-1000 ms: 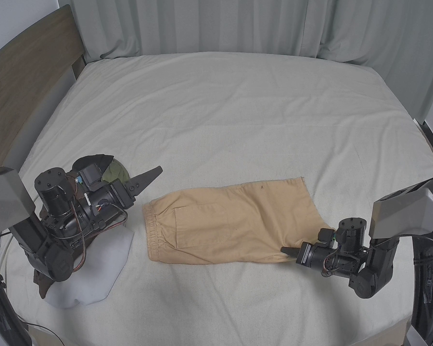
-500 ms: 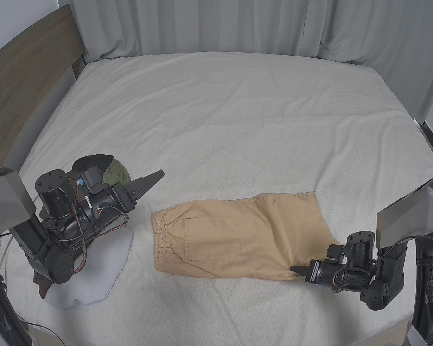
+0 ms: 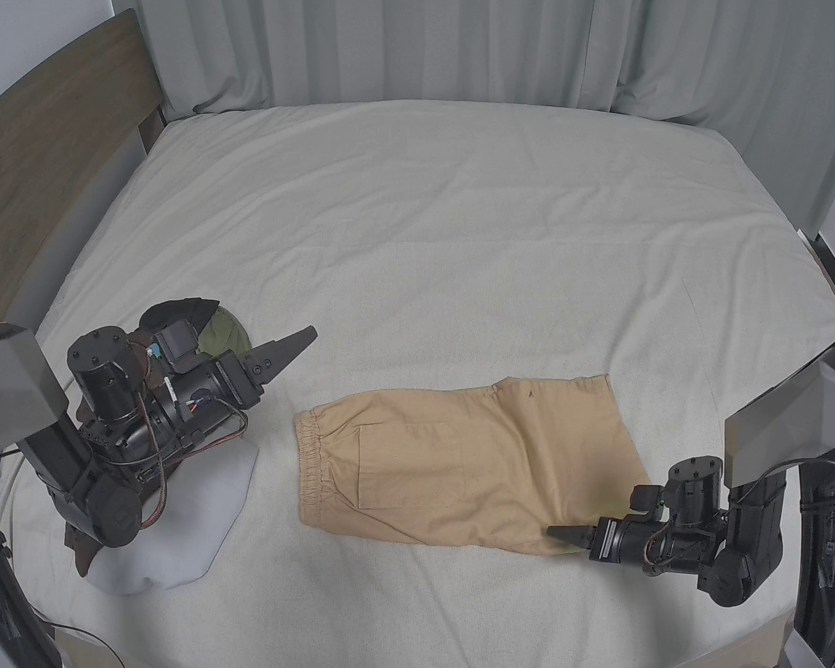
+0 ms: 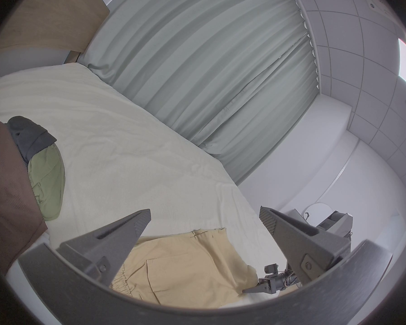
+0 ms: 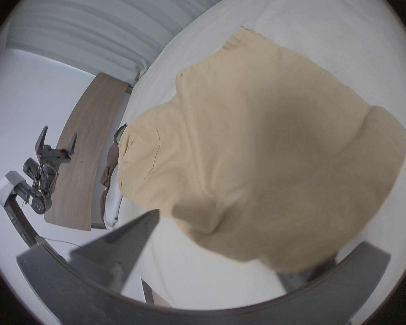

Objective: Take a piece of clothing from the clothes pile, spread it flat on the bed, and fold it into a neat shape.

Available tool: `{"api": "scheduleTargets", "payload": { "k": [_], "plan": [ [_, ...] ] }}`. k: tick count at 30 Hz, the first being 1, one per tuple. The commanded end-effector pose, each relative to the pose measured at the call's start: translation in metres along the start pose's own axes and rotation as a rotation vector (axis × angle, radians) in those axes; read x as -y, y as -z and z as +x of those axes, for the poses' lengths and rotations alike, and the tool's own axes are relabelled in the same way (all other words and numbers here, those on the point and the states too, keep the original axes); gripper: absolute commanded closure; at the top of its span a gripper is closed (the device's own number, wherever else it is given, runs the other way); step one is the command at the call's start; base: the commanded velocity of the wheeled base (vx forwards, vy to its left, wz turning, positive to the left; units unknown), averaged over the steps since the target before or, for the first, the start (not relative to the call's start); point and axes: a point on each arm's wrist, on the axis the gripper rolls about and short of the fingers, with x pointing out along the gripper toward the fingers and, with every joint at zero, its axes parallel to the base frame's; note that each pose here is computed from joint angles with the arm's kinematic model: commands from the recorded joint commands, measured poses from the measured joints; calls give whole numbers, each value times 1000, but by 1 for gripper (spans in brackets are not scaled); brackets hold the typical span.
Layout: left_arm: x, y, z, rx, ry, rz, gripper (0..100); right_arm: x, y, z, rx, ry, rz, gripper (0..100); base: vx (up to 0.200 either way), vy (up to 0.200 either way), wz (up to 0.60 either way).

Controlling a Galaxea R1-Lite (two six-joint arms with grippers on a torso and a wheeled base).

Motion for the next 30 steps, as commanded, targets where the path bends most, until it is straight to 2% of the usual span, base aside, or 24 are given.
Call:
{"api": "scheduleTargets", "payload": {
  "k": [1, 6, 16, 24, 30],
  "plan": [
    [0, -1, 0, 3, 1, 3, 0, -7, 16, -12, -71, -1, -34, 0, 0, 0, 0],
    [2, -3, -1, 8, 6, 7, 0, -25, 30, -27, -136, -42, -77, 0, 0, 0, 0],
    [5, 0, -6, -8, 4, -1, 0, -69, 13, -52, -15, -209, -176, 0, 0, 0, 0],
    [8, 3, -9, -21, 7, 10, 0, -89, -6, -69, 82, -341, -268, 0, 0, 0, 0],
    [8, 8, -10, -41, 6, 49, 0, -94, -14, -68, 118, -376, -328, 0, 0, 0, 0]
  ]
}}
